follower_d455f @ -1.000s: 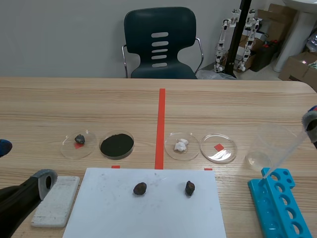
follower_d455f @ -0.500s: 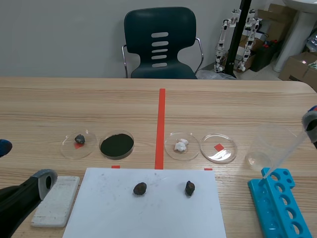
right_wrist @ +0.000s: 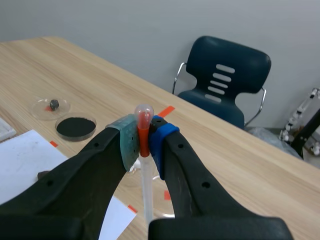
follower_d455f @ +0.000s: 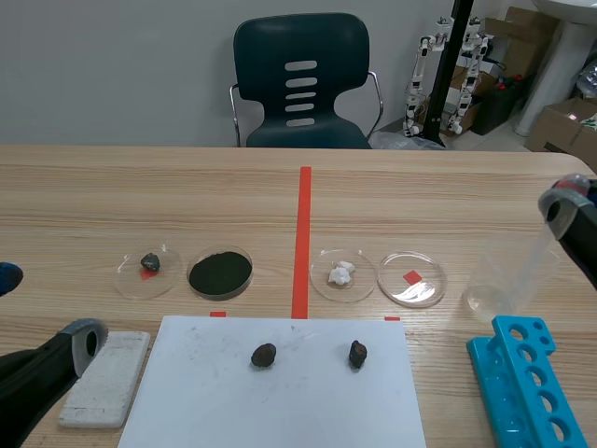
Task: Squeeze the dropper onto the mineral
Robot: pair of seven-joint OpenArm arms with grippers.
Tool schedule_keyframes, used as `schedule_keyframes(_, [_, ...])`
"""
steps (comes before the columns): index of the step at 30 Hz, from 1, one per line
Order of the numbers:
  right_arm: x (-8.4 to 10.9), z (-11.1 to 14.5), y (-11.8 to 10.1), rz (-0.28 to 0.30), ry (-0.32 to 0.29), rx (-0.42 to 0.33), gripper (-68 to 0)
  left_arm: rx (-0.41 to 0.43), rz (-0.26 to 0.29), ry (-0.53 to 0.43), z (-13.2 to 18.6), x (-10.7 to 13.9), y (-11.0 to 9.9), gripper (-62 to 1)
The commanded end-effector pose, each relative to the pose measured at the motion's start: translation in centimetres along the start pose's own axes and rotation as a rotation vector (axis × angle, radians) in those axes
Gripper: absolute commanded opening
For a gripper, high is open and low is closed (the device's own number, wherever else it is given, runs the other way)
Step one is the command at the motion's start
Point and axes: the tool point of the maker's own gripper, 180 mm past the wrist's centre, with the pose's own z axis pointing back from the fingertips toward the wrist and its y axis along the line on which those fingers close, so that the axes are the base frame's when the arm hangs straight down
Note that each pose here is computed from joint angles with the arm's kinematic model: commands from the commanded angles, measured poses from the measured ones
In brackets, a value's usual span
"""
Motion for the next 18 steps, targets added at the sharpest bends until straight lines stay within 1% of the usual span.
schedule_keyframes(1, [0.5, -0.9, -0.1, 0.002, -0.038, 0.036, -62.0, -0.003, -0.002, -0.03, 0.0, 0.9, -0.1, 1.4])
schedule_keyframes(6, [-0.2, -3.5, -0.4, 0.001, -0.076, 0.092, -62.0, -0.003, -0.002, -0.03, 0.0, 0.9, -0.1, 1.4])
schedule_keyframes(12, [-1.1, -7.5, -1.6, 0.025, -0.126, 0.058, -62.0, -0.003, -0.002, -0.03, 0.0, 0.9, -0.1, 1.4])
schedule_keyframes(14, [-1.3, -9.0, -1.6, 0.024, -0.139, 0.066, -62.0, -0.003, -0.002, -0.03, 0.0, 0.9, -0.1, 1.4])
schedule_keyframes(18, [-2.0, -11.9, -0.4, 0.0, -0.154, 0.122, -62.0, -0.003, -0.002, -0.03, 0.0, 0.9, -0.1, 1.4])
